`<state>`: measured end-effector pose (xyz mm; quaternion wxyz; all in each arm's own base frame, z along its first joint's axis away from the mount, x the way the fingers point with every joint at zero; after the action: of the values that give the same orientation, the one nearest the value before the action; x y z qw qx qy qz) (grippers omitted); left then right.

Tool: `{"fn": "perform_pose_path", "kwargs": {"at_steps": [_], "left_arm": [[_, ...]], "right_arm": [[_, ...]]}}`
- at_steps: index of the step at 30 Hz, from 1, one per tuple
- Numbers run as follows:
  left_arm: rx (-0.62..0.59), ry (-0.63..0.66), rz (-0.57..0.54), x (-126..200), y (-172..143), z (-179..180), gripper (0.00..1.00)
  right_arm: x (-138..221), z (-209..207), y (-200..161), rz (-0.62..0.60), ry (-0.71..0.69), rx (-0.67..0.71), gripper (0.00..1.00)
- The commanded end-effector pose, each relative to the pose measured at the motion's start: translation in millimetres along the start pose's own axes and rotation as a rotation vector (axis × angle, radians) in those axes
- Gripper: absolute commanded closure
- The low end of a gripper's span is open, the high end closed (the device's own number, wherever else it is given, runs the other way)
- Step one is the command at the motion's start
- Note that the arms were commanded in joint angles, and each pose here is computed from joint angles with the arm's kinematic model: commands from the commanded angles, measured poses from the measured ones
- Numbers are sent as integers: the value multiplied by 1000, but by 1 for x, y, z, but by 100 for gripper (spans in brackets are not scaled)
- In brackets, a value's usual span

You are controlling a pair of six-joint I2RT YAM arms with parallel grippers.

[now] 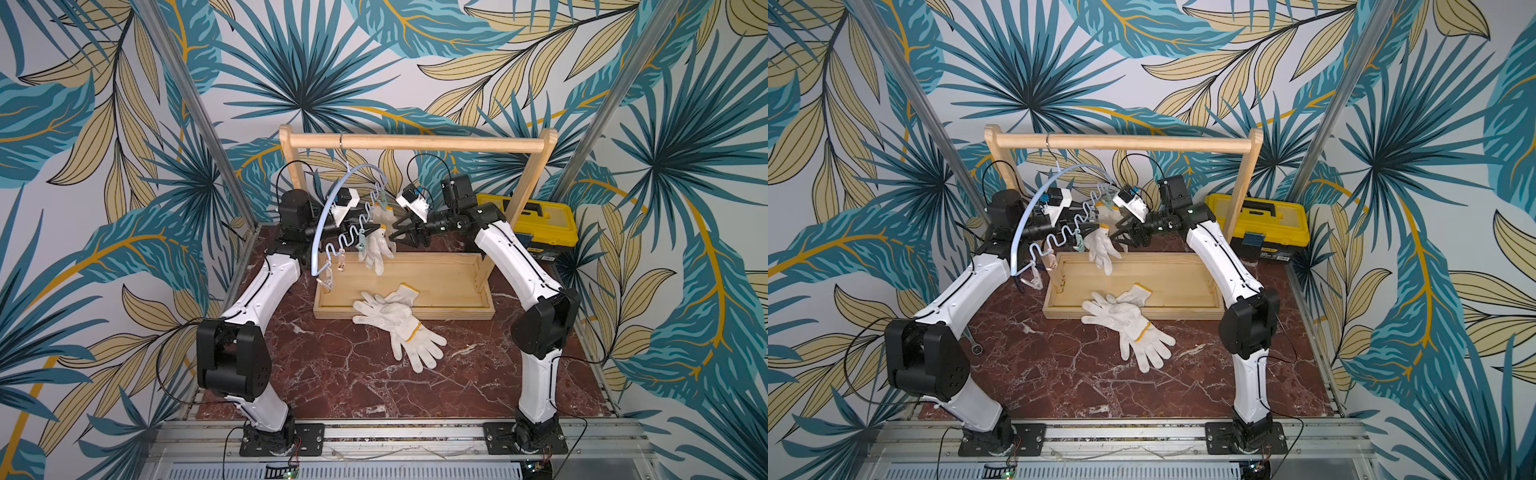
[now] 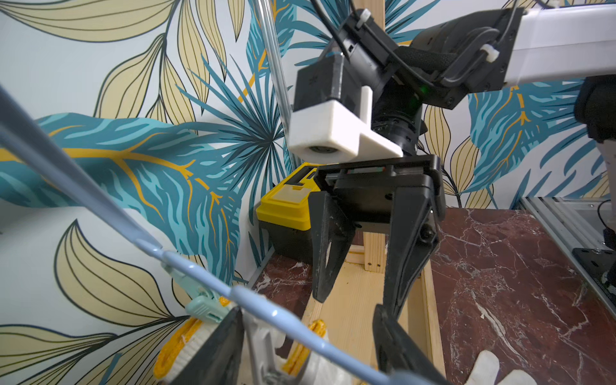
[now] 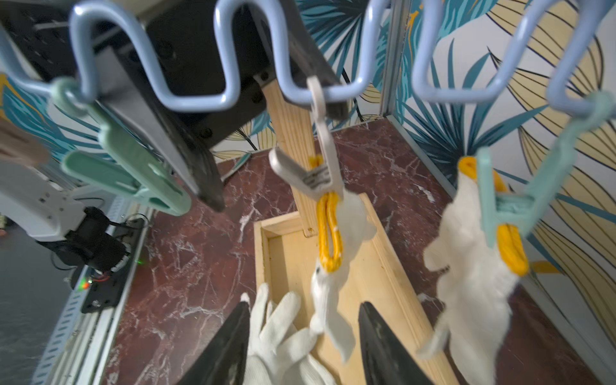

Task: Clip the gloves onto a hanger to dry
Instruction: Clamp the glove onto the hanger.

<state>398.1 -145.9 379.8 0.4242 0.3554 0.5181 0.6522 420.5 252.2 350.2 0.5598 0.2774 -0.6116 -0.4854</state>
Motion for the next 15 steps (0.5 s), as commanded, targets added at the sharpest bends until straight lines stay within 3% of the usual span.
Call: {"fn": "perform_pose_path", "kwargs": {"at_steps": [1, 8, 15], "left_arm": [[9, 101, 23, 10, 1, 0, 36], [25, 261, 71, 20, -6, 0, 33], [36, 379, 110, 27, -13, -1, 32]], "right_arm": [[13, -1, 6, -11, -156, -4, 43], [22, 5, -26, 53, -318, -114, 36], [22, 23, -65, 148, -373, -210, 31]]}}
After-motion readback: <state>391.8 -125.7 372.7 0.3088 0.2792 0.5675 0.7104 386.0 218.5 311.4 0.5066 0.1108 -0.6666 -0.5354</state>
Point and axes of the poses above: each gripper's point midway between its finger pads, its own x axis back along the fingers, its own z axis along the line the jaws close on, y = z × x, the point moved 7 cm from there along x, back along the fingers, and after that the axes turned 1 degree about -x, right-handed, at the moved point
